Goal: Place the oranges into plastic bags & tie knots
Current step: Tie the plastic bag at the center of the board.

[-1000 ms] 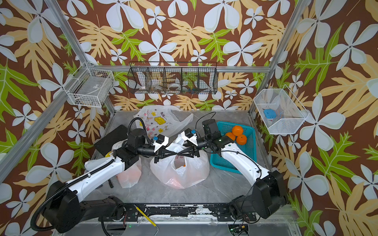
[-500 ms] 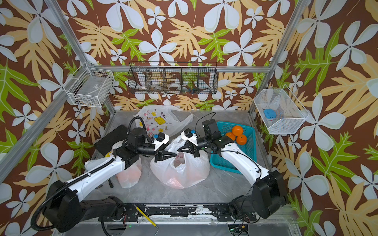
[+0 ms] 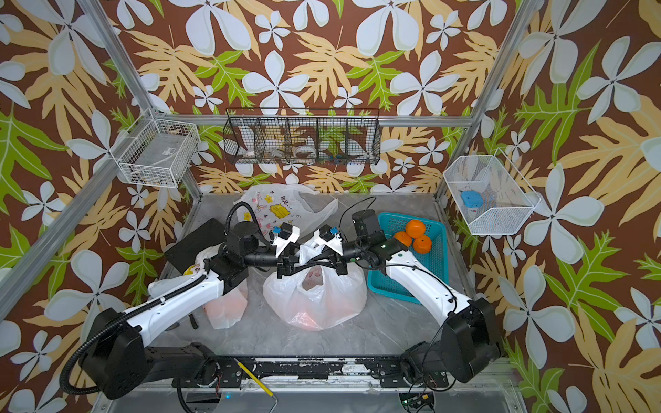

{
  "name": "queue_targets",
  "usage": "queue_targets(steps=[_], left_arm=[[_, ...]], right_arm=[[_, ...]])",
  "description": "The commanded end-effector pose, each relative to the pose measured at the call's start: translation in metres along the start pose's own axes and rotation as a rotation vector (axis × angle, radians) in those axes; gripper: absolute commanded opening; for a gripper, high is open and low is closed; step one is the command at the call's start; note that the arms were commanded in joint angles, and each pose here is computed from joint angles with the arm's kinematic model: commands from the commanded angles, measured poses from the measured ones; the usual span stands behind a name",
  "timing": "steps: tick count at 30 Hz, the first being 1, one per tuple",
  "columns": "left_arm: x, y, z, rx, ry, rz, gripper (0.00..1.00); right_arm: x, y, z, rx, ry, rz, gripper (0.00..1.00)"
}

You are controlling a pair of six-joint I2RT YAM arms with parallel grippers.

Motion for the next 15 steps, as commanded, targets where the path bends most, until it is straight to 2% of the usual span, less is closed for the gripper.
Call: queue_targets(steps=[1,5,8,15], left_arm=[[0.0,0.001,-0.009,-0.022,-0.031,-0.004,0.27],[0.001,0.0,-0.009,-0.027,-0.032,-0.007,0.11],[0.001,0.001,-0.009,-0.028,-0.03,-0.012,0.0],[0.003,-0.002,-0.008,-0.047,-0.026,-0.011,0.0]], right_arm=[[0.001,0.0,0.001,0.009,0.01,0.034,0.13],[0.002,0.002,0.002,0.013,0.011,0.04,0.17],[0.004,0.004,0.0,0.02,0.009,0.045,0.23],[0.022,0.012,-0.002,0.031,0.006,0.101,0.48]])
Point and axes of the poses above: each gripper's point midway between its finger pads, its own x axis back along the fingers, its own y axis along the line the jaws close on, z = x × y, the point moved 9 cm from there along x, back along the fingers, and after that the axes turned 10 degrees about -x, right-handed, at the moved point
